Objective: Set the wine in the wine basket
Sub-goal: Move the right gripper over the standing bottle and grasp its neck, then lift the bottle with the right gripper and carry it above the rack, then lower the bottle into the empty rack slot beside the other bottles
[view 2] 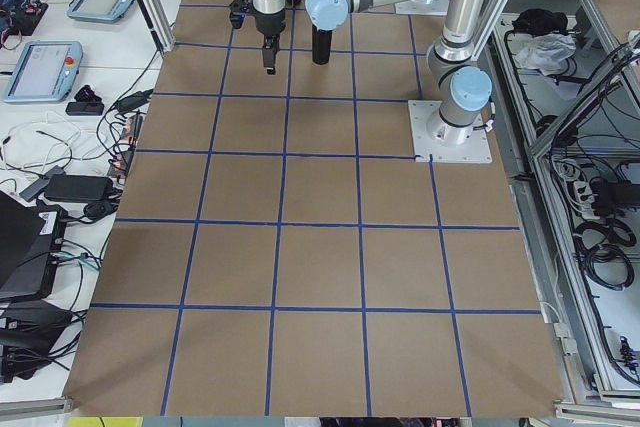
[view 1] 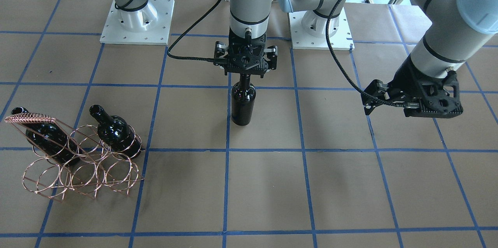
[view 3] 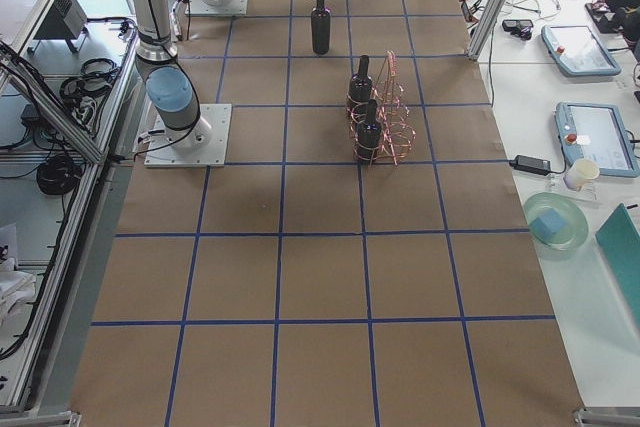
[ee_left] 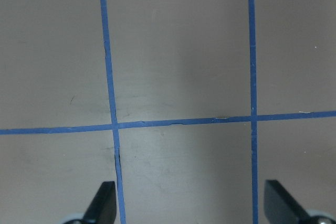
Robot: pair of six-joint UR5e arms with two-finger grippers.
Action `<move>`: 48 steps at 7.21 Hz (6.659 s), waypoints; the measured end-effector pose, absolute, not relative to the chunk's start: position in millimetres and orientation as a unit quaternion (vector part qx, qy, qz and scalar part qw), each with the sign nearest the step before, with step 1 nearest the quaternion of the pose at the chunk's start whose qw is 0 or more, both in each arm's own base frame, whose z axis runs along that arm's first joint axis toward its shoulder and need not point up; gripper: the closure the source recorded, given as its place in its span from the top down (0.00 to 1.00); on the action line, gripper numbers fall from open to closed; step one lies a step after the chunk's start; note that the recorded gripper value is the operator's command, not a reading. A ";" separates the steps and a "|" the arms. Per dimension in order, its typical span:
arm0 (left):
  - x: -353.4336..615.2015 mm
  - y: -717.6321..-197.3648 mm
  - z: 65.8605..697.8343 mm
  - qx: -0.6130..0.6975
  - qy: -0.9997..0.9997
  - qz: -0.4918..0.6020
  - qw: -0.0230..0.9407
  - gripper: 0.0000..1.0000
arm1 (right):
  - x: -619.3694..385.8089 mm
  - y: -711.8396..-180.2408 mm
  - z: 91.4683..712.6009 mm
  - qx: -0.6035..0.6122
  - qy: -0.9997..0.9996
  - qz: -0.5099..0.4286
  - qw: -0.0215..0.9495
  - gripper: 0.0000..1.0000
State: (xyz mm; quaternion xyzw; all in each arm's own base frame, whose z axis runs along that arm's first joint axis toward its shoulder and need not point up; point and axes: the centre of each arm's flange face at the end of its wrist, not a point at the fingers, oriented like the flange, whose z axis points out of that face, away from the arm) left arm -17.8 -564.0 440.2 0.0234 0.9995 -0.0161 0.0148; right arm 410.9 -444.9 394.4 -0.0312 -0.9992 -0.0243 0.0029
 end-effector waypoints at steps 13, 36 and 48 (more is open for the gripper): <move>-18.1 -561.1 434.7 0.026 1.000 -0.011 0.013 1.00 | 411.7 -442.3 375.4 0.002 -0.999 -0.030 -0.020 0.00; -122.2 -506.0 466.8 0.019 1.000 0.002 0.001 1.00 | -9.6 -559.8 523.9 0.076 -0.997 -0.017 -0.004 0.00; -134.4 -490.5 483.5 0.029 1.000 -0.011 0.002 1.00 | -8.5 -570.9 494.8 0.076 -0.997 -0.016 -0.002 0.00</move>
